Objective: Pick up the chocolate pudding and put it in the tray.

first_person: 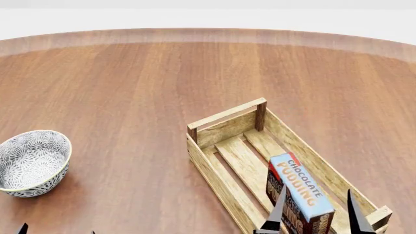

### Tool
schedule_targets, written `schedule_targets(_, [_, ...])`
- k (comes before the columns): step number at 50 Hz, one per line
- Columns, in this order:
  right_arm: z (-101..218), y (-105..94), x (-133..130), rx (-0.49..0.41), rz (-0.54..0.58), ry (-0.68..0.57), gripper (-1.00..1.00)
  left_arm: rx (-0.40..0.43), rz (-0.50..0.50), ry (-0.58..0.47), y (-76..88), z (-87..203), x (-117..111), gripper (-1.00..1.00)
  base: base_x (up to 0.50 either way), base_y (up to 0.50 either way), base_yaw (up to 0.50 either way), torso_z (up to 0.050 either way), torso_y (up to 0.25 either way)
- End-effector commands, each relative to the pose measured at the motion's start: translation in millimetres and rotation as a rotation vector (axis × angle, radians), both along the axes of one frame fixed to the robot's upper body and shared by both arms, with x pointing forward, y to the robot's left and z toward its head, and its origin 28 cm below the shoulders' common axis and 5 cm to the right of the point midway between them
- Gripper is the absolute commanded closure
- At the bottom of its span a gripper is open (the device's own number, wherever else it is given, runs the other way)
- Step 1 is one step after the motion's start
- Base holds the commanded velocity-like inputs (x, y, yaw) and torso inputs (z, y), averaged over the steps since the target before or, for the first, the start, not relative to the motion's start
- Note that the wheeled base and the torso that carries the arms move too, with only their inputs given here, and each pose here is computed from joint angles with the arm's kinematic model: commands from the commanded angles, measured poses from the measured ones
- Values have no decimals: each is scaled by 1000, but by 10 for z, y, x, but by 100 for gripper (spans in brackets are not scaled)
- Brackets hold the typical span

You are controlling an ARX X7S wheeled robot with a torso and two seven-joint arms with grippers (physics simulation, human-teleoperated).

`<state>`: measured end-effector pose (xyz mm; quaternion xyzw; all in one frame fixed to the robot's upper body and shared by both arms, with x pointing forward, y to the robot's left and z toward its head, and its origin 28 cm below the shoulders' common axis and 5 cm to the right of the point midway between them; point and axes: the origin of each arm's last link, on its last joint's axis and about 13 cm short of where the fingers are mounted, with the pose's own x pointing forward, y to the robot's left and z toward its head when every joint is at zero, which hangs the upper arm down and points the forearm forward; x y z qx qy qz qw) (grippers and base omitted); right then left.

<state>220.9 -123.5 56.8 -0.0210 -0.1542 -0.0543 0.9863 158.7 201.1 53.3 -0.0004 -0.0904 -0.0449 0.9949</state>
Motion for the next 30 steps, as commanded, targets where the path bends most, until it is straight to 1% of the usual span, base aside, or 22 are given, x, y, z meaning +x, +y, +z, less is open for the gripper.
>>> schedule_targets(1, [261,94,-249,-16,14,-116,-100,-13,-1,-41,15,98,-124,-100,0,0,0,0,0])
schedule_targets(3, [296,122,-289,-16,23,-134,-100,-14,-2,-52,16,119,-145,-100,0,0,0,0,0])
schedule_targets(5, [318,147,-314,-38,17,-148,-100,-12,-6,-58,12,134,-162,-100,0,0,0,0,0])
schedule_targets(6, [330,155,-323,-23,28,-153,-100,-13,-8,-59,12,138,-165,-100,0,0,0,0,0])
schedule_targets(10, [359,174,-363,-25,35,-165,-100,-12,-15,-69,6,160,-184,-100,0,0,0,0,0])
schedule_targets(11, [381,182,-392,1,51,-178,-100,-11,-17,-73,3,167,-188,-100,0,0,0,0,0])
schedule_targets(18, [347,172,-374,-31,26,-171,-100,-11,-25,-77,-1,181,-186,-100,0,0,0,0,0])
schedule_targets(23, [361,156,-386,-20,17,-173,-100,-10,-27,-81,2,180,-187,-100,0,0,0,0,0])
schedule_targets(24, [399,162,-410,4,18,-190,-100,-13,-28,-85,4,333,-220,-100,0,0,0,0,0])
schedule_targets(25, [420,166,-416,17,17,-198,-100,-14,-26,-89,7,353,-228,-100,0,0,0,0,0])
schedule_targets(26, [419,188,-421,-23,23,-192,-100,-19,-27,-92,17,378,-241,-100,0,0,0,0,0])
schedule_targets(27, [409,197,-422,-45,23,-185,-100,-21,-26,-94,23,378,-245,-100,0,0,0,0,0])
schedule_targets(29, [394,199,-418,-65,-2,-185,-100,-23,-24,-96,35,383,-243,-100,0,0,0,0,0])
schedule_targets(30, [390,206,-412,-56,9,-185,-100,-26,-19,-100,44,389,-233,-100,0,0,0,0,0])
